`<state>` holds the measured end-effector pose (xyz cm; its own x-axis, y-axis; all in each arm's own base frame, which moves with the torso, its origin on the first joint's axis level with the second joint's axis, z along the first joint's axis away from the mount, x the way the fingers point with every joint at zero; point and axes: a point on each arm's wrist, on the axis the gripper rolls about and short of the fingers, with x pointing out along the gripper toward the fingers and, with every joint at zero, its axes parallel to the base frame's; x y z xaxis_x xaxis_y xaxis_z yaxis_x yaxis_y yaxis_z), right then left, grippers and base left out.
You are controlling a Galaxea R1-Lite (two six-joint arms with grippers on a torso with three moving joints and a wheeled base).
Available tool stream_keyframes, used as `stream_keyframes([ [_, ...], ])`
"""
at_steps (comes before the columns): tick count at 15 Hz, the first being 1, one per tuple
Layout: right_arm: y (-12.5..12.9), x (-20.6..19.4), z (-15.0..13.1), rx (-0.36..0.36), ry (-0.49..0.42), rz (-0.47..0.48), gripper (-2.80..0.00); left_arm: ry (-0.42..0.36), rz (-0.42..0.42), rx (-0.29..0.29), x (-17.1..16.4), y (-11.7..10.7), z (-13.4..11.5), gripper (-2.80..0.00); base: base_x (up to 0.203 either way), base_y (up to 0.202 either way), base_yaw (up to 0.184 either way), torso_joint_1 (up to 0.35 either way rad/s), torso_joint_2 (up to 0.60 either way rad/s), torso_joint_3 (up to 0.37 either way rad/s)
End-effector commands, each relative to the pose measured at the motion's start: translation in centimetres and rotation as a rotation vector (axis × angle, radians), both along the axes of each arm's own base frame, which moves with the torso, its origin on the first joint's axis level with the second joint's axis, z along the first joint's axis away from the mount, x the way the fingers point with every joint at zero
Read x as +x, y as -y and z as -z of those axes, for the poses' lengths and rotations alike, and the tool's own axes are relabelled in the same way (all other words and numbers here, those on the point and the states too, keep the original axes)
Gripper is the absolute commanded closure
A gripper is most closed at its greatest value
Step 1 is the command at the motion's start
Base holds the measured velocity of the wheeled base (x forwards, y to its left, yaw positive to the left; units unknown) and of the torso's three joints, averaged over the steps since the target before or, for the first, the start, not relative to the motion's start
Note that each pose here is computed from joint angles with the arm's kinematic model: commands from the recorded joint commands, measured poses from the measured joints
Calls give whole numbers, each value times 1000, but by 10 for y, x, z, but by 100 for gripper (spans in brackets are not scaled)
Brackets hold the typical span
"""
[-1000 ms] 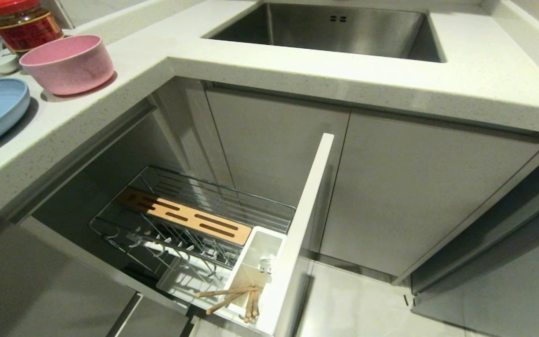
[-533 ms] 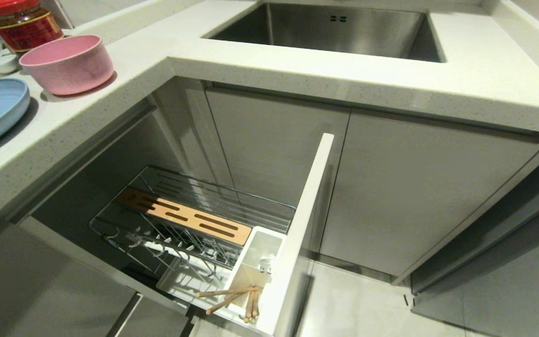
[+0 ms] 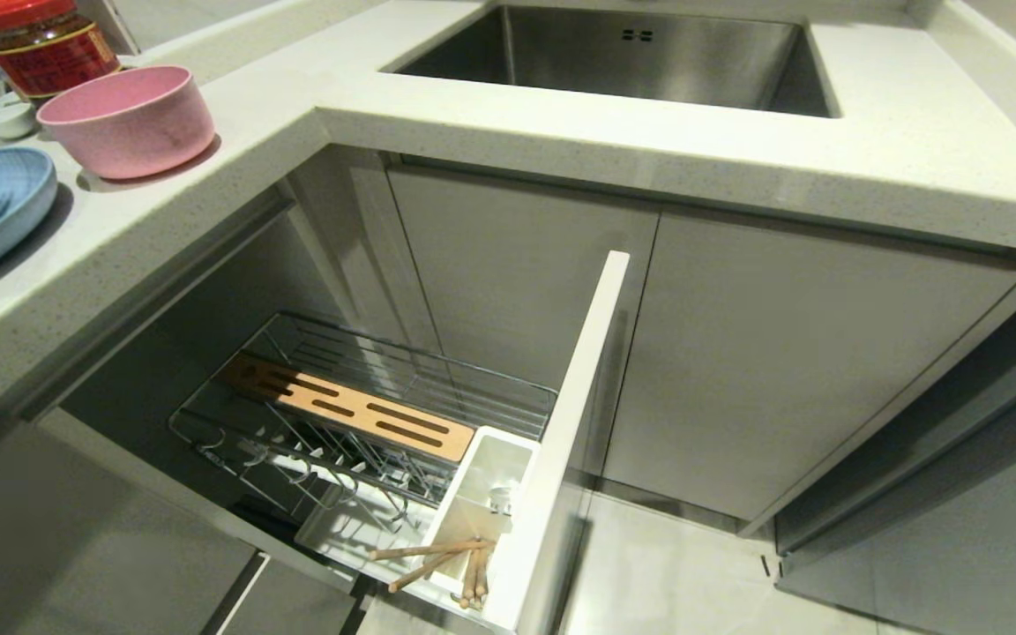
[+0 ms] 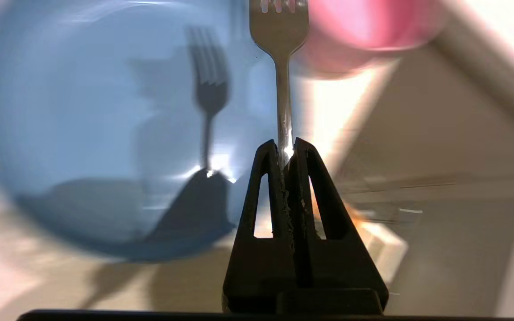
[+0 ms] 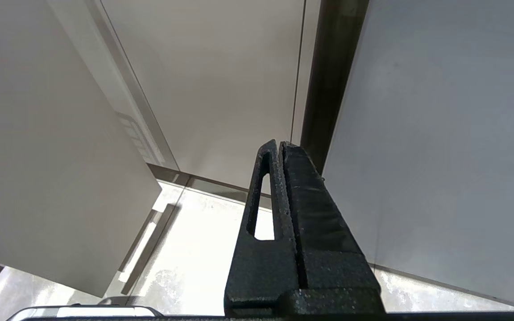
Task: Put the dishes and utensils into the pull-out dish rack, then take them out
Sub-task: Pick up the fork and place it in the cupboard
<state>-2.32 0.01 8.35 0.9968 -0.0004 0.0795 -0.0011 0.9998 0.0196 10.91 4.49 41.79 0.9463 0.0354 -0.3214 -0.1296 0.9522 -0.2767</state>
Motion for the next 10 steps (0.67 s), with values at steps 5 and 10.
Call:
stream_keyframes([
  [5,0,2,7,0,-25,0,0,13,460,-242,-31,59,-2,0,0,0,0,0,0,0],
  [10,0,2,7,0,-24,0,0,-167,754,-266,-23,90,22,0,0,0,0,0,0,0],
])
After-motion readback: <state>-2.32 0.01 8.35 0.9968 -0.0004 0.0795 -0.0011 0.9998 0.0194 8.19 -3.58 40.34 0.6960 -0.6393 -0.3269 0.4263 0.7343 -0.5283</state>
